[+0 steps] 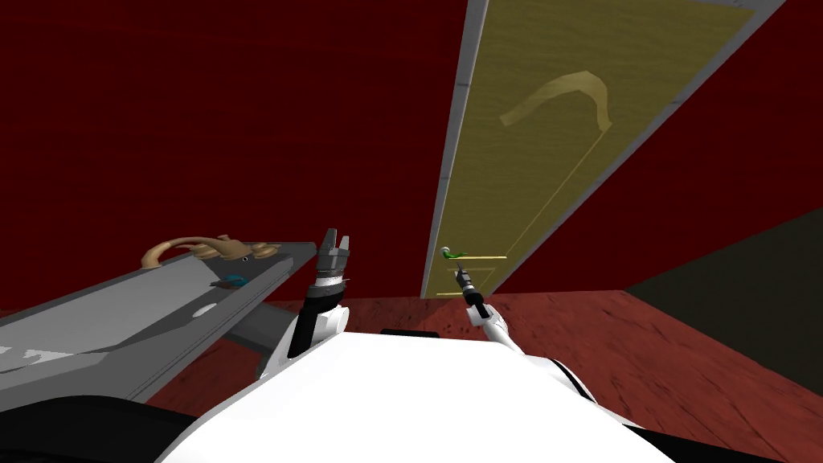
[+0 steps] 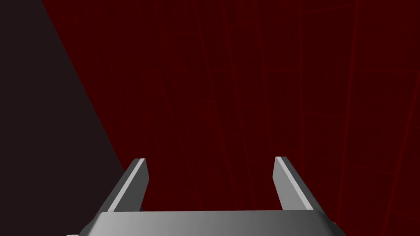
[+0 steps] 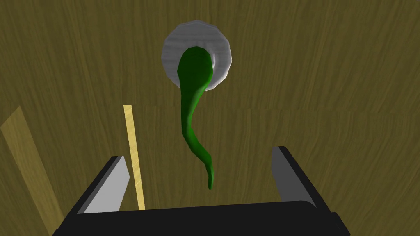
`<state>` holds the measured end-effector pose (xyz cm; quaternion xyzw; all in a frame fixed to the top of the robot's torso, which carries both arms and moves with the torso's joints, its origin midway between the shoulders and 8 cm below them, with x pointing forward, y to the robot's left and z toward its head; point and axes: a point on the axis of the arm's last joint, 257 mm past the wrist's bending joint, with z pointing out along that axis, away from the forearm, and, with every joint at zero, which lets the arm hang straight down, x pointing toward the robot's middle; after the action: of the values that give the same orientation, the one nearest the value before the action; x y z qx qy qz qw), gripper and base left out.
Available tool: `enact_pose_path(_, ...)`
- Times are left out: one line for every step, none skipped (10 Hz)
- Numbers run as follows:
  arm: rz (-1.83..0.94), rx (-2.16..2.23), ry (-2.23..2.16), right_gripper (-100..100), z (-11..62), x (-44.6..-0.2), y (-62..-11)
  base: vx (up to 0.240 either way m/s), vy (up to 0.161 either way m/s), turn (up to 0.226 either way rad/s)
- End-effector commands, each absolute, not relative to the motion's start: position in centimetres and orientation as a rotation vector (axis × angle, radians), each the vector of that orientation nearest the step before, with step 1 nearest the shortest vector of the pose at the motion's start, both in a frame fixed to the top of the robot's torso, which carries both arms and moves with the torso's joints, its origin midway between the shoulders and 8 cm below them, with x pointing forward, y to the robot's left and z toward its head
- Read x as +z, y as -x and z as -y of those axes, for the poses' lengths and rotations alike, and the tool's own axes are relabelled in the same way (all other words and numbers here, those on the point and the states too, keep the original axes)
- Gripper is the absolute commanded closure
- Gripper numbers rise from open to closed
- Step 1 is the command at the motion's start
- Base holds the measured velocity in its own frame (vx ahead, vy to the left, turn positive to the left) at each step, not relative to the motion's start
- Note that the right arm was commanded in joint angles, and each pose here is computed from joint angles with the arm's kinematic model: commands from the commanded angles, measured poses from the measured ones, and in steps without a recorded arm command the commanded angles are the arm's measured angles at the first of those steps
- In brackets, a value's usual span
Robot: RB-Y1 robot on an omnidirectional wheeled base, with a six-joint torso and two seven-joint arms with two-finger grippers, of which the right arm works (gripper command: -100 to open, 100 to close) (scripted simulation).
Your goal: Pull the door open
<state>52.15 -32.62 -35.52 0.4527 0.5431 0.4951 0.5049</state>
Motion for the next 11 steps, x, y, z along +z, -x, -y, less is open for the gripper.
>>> enact_pose_path(-1.294, 1.177, -1.106, -100, 34.9, -35.7, -51.3, 0.155, 0.079, 0.102)
enact_pose_path(-1.294, 1.177, -1.106, -100, 34.9, -35.7, -51.3, 0.133, 0.067, 0.097)
enact_pose_path(-1.277, 1.156, -1.122, -100, 37.5, -35.8, -50.2, 0.136, 0.088, 0.242)
enact_pose_path(-1.265, 1.143, -1.132, -100, 39.1, -35.8, -49.5, 0.188, 0.081, 0.240)
enact_pose_path(-1.253, 1.130, -1.140, -100, 40.7, -35.7, -48.9, 0.209, 0.092, 0.153)
enact_pose_path(-1.253, 1.130, -1.140, -100, 40.7, -35.7, -48.9, 0.144, 0.058, 0.033)
enact_pose_path(-1.239, 1.115, -1.149, -100, 42.6, -35.6, -48.0, 0.159, 0.012, 0.121)
enact_pose_path(-1.239, 1.115, -1.149, -100, 42.6, -35.6, -48.0, 0.128, -0.005, 0.076)
enact_pose_path(-1.240, 1.118, -1.146, -100, 42.4, -35.6, -48.0, 0.044, -0.002, 0.005)
enact_pose_path(-1.240, 1.118, -1.146, 100, 42.4, -35.6, -48.0, 0.000, 0.000, 0.000)
enact_pose_path(-1.240, 1.118, -1.146, 100, 42.4, -35.6, -48.0, -0.016, -0.003, -0.007)
